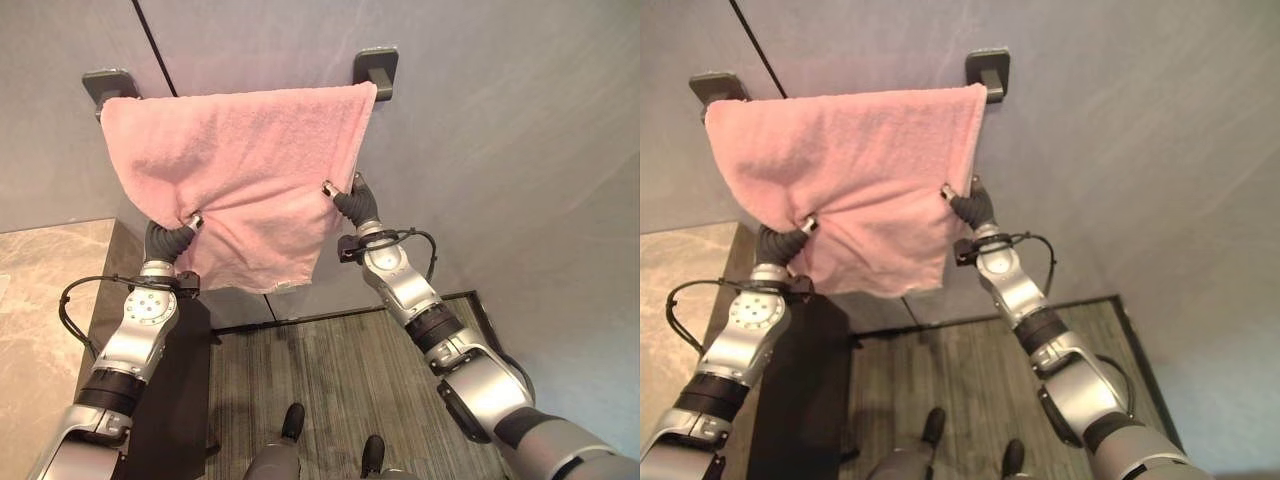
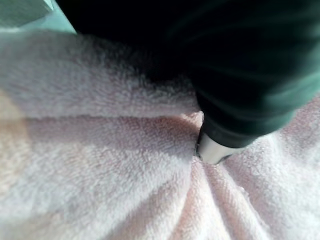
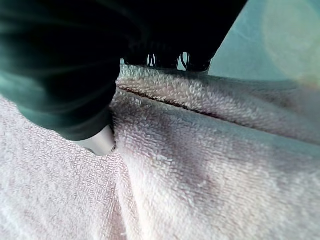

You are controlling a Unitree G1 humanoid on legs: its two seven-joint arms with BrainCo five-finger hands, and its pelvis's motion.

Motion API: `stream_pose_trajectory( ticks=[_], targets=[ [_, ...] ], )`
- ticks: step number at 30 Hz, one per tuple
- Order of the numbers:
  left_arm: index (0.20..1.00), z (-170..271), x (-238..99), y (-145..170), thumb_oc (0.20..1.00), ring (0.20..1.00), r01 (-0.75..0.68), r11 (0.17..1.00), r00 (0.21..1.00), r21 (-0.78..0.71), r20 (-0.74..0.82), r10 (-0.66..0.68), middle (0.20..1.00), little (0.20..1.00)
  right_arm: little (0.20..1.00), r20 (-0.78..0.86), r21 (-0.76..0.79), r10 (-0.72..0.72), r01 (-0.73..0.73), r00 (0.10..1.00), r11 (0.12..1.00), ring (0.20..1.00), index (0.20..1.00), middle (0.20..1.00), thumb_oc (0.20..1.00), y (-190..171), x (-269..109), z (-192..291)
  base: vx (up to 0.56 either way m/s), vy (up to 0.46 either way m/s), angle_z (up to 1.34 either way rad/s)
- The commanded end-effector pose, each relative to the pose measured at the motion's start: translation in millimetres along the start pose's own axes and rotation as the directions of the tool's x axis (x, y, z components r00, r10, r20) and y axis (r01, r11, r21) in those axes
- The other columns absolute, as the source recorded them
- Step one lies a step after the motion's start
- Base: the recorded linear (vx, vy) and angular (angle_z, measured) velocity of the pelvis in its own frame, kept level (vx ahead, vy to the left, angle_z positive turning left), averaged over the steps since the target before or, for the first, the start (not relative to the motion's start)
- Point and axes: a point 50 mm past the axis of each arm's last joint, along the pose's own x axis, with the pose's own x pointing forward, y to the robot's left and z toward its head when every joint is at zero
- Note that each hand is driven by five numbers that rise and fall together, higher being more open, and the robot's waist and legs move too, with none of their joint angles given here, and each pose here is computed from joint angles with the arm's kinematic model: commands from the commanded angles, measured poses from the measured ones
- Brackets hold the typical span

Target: Put brush and paste in cup on sink, flatten towel.

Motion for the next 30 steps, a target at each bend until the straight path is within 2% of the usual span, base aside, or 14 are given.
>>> stream_pose_trajectory(
  ticks=[1,2,3,4,14,18,22,25,27,28,30],
  targets=[
    [0.200,15.9,9.7,33.5,0.200,0.200,-0.126,0.991,0.989,0.049,0.083,0.122,0.200,0.200,0.200,-0.110,-0.047,-0.064,0.059,0.992,0.997,0.200,0.200,0.200,0.200,-18.4,-10.6,-28.9,0.01,-0.008,-0.03],
    [0.200,15.4,9.0,33.4,0.200,0.200,-0.125,0.991,0.989,0.049,0.081,0.121,0.200,0.200,0.200,-0.111,-0.046,-0.064,0.059,0.992,0.997,0.200,0.200,0.200,0.200,-18.9,-11.1,-29.2,0.01,-0.008,-0.04],
    [0.288,15.1,8.6,32.0,0.288,0.288,-0.123,0.992,0.990,0.042,0.080,0.119,0.288,0.288,0.200,-0.110,-0.048,-0.062,0.057,0.992,0.997,0.200,0.200,0.200,0.200,-19.6,-11.7,-29.4,0.01,-0.006,-0.04],
    [1.000,14.9,8.4,32.0,1.000,1.000,-0.124,0.991,0.990,0.041,0.080,0.120,1.000,1.000,1.000,-0.107,-0.053,-0.060,0.055,0.992,0.997,1.000,1.000,1.000,1.000,-20.0,-11.9,-28.9,0.00,0.000,0.00],
    [1.000,6.3,2.6,42.6,1.000,1.000,-0.135,0.986,0.990,0.092,0.044,0.132,1.000,1.000,1.000,-0.117,-0.059,-0.071,0.065,0.991,0.996,1.000,1.000,1.000,1.000,-25.7,-17.2,-34.2,0.01,0.000,-0.03],
    [1.000,-10.4,-11.5,44.7,1.000,1.000,-0.160,0.985,0.987,0.072,-0.021,0.162,1.000,1.000,1.000,-0.150,-0.074,-0.088,0.077,0.985,0.994,1.000,1.000,1.000,1.000,-32.4,-25.1,-44.8,0.00,0.000,0.00],
    [1.000,-54.8,-58.7,43.8,1.000,1.000,-0.235,0.971,0.949,-0.042,-0.226,0.220,1.000,1.000,1.000,-0.276,-0.115,-0.174,0.147,0.945,0.982,1.000,1.000,1.000,1.000,-62.5,-58.8,-82.0,0.00,0.000,0.00],
    [1.000,-72.5,-83.5,43.0,1.000,1.000,-0.268,0.959,0.921,-0.096,-0.317,0.226,1.000,1.000,1.000,-0.335,-0.139,-0.206,0.168,0.919,0.976,1.000,1.000,1.000,1.000,-75.5,-78.8,-98.4,0.00,0.000,0.00],
    [1.000,-94.9,-109.2,37.7,1.000,1.000,-0.312,0.937,0.874,-0.154,-0.434,0.220,1.000,1.000,1.000,-0.409,-0.168,-0.254,0.201,0.876,0.965,1.000,1.000,1.000,1.000,-91.9,-107.1,-119.1,0.01,-0.016,-0.02],
    [1.000,-112.3,-129.7,38.5,1.000,1.000,-0.361,0.917,0.823,-0.170,-0.521,0.227,1.000,1.000,1.000,-0.473,-0.194,-0.281,0.212,0.835,0.958,1.000,1.000,1.000,1.000,-102.8,-134.4,-135.4,0.00,0.000,0.00],
    [1.000,-121.7,-141.8,36.4,1.000,1.000,-0.376,0.911,0.792,-0.169,-0.568,0.222,1.000,1.000,1.000,-0.502,-0.210,-0.296,0.218,0.813,0.953,1.000,1.000,1.000,1.000,-108.4,-148.8,-142.4,0.00,0.000,0.00]
  ],
)
